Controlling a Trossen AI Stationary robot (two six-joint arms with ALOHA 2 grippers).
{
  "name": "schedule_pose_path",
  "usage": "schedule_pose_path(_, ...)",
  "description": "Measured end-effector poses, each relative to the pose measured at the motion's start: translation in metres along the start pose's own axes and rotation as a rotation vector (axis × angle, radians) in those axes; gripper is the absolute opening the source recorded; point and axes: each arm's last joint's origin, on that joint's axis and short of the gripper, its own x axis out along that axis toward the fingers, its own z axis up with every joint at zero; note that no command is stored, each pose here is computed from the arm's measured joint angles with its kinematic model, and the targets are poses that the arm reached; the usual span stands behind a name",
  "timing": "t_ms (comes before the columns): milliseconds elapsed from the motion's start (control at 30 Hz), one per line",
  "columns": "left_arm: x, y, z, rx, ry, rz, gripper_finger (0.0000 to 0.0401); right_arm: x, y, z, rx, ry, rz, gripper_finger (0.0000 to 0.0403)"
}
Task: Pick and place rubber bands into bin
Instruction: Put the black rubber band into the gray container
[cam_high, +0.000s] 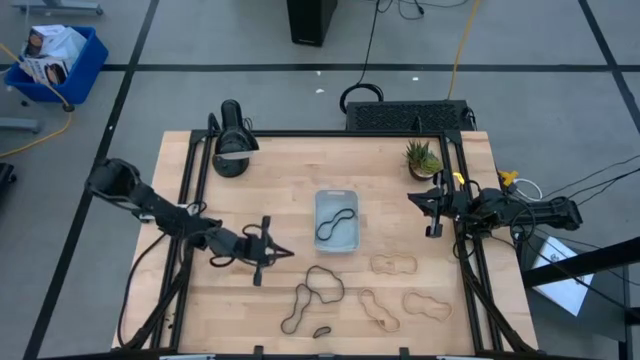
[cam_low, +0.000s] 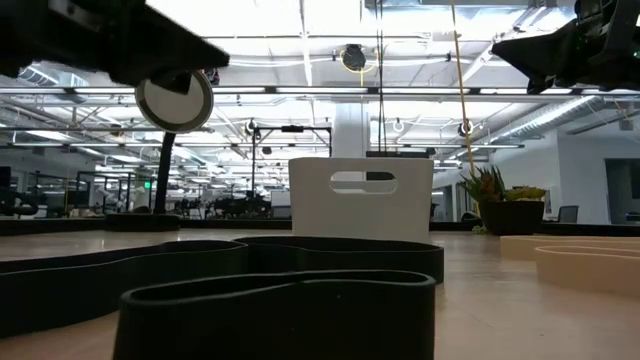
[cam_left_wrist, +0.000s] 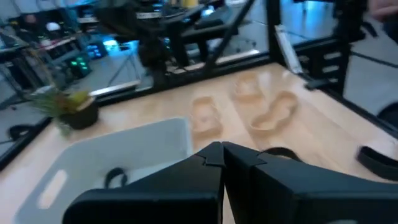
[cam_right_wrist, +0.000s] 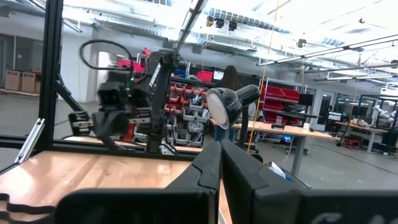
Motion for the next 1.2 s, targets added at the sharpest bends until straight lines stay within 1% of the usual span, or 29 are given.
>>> schedule_pose_path(67, -0.005, 0.002, -0.007, -0.018, 0.011, 0.009, 0.0001, 0.0, 0.0, 0.0, 0.003, 0.003, 0.001, 0.0006)
schedule_pose_path(167, -0.009, 0.005, -0.011, -0.08, 0.02, 0.03, 0.0001, 0.0, 0.0, -0.001, 0.003, 0.005, 0.001, 0.0006)
schedule_pose_path(433, -0.009, 0.005, -0.014, -0.132, 0.042, 0.04, 0.0001, 0.0, 0.0, -0.001, 0.003, 0.005, 0.001, 0.0006)
schedule_pose_path(567, -0.006, 0.006, -0.011, -0.214, 0.065, 0.057, 0.0001, 0.0, 0.0, -0.001, 0.003, 0.006, 0.001, 0.0006)
schedule_pose_path(633, -0.001, 0.006, -0.01, -0.241, 0.122, 0.074, 0.0001, 0.0, 0.0, -0.001, 0.003, 0.005, 0.0, 0.0006)
schedule_pose_path(767, 0.014, 0.0, -0.007, -0.237, 0.257, 0.084, 0.0001, 0.0, 0.0, -0.001, 0.004, 0.005, 0.0, 0.0006)
schedule_pose_path(833, 0.026, -0.004, -0.003, -0.248, 0.283, 0.081, 0.0005, 0.0, 0.0, -0.001, 0.006, 0.006, 0.0, 0.0006)
schedule_pose_path(967, 0.051, -0.014, -0.006, -0.242, 0.374, 0.047, 0.0017, 0.0, 0.0, -0.001, 0.006, 0.006, 0.0, 0.0006)
schedule_pose_path(1100, 0.073, -0.019, -0.012, -0.265, 0.505, 0.062, 0.0039, 0.0, 0.0, -0.001, 0.006, 0.006, 0.001, 0.0006)
schedule_pose_path(1200, 0.083, -0.018, -0.016, -0.284, 0.6, 0.097, 0.0069, 0.0, 0.0, -0.001, 0.006, 0.007, 0.001, 0.0006)
